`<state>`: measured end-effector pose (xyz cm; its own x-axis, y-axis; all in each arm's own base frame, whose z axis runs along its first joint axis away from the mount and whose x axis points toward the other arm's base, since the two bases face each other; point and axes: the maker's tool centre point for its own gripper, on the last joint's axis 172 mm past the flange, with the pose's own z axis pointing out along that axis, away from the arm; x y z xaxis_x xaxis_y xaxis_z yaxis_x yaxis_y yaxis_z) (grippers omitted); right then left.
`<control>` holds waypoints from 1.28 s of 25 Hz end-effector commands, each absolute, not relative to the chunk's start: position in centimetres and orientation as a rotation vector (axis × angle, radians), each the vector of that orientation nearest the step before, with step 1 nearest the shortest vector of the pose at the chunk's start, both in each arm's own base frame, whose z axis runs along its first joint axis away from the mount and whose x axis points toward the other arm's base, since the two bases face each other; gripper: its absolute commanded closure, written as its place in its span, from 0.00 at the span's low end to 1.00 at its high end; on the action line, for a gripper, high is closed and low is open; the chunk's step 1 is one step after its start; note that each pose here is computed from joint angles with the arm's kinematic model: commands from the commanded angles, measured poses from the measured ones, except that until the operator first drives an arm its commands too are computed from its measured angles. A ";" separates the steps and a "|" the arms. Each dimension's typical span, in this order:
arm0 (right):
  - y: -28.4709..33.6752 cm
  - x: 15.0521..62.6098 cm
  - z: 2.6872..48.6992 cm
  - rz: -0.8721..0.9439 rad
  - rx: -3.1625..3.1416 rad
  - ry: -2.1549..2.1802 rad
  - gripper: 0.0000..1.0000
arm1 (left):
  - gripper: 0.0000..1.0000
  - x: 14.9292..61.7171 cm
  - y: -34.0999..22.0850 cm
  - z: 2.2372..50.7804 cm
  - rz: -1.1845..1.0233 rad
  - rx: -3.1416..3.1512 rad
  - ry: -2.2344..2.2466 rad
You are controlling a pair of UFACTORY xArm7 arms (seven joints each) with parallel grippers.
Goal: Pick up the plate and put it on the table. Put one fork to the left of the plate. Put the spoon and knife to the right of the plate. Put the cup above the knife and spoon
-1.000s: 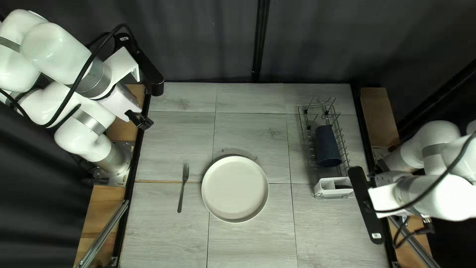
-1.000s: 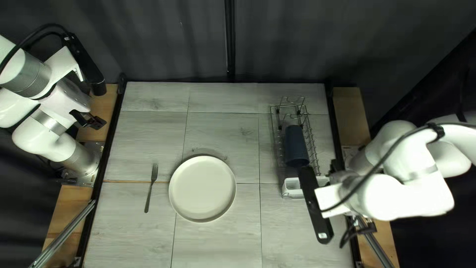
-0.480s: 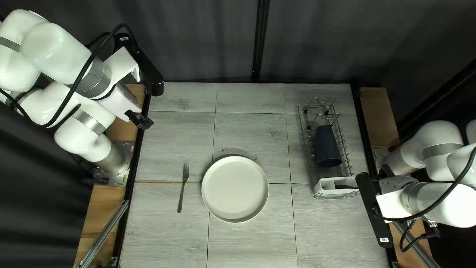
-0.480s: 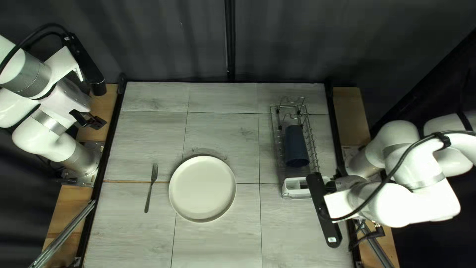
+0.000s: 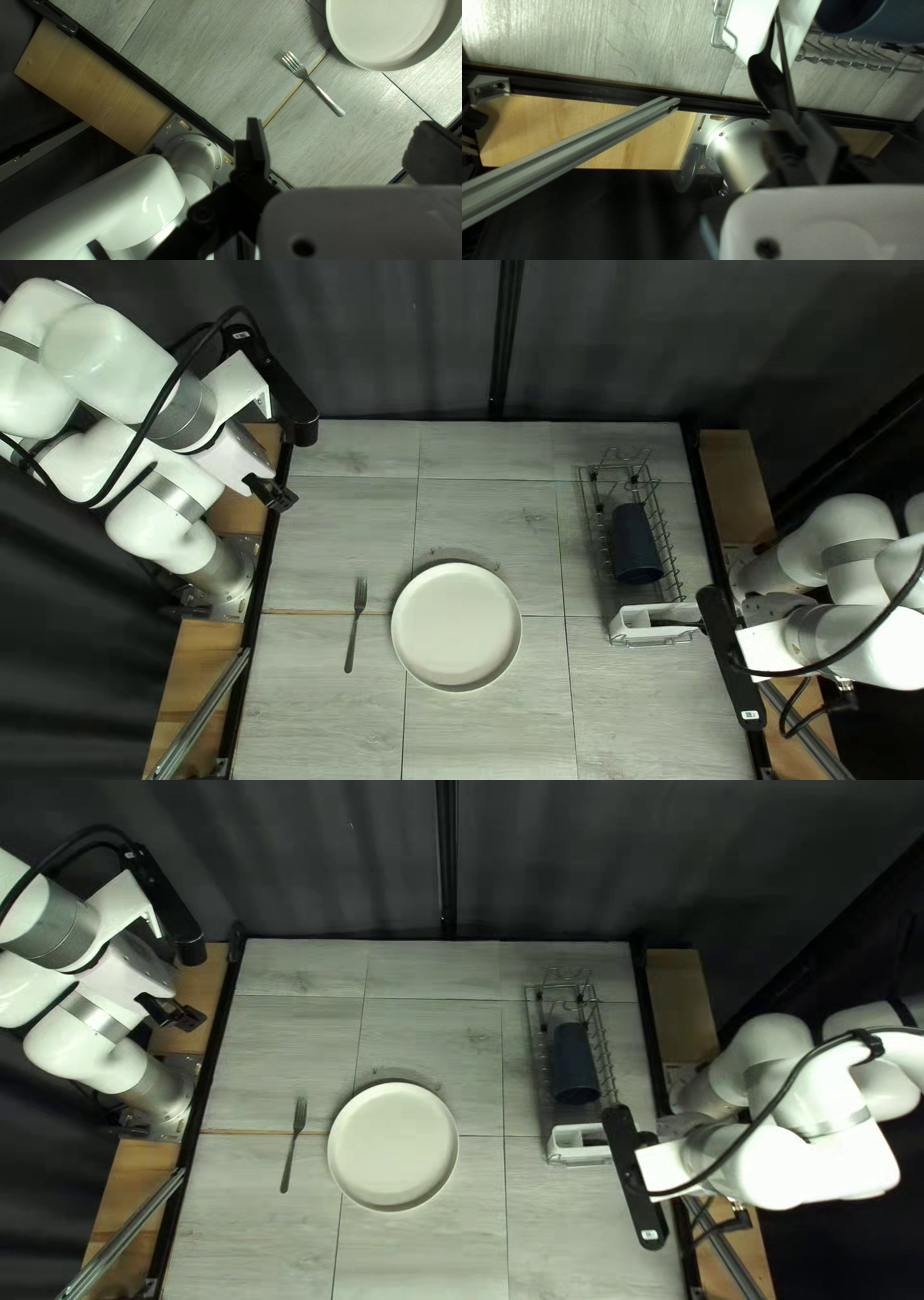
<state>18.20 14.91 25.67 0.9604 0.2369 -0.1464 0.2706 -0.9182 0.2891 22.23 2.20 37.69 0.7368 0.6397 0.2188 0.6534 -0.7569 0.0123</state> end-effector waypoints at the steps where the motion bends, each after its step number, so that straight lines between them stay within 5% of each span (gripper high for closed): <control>1: 14.7 18.9 29.5 -0.197 2.759 0.338 1.00 | 0.00 22.2 2.2 37.7 -0.324 -2.867 -1.068; 12: 13.1 20.5 37.9 -0.227 2.685 0.227 1.00 | 0.00 22.2 2.2 37.7 -0.324 -2.867 -1.068; 32: 11.8 33.8 32.5 0.032 2.595 0.103 1.00 | 0.00 22.2 2.2 37.7 -0.324 -2.867 -1.068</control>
<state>31.97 11.51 32.76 0.9985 0.0540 -0.0128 0.0529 -0.8575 0.5117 22.23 2.20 37.69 0.7368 0.6397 0.2188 0.6534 -0.7569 0.0123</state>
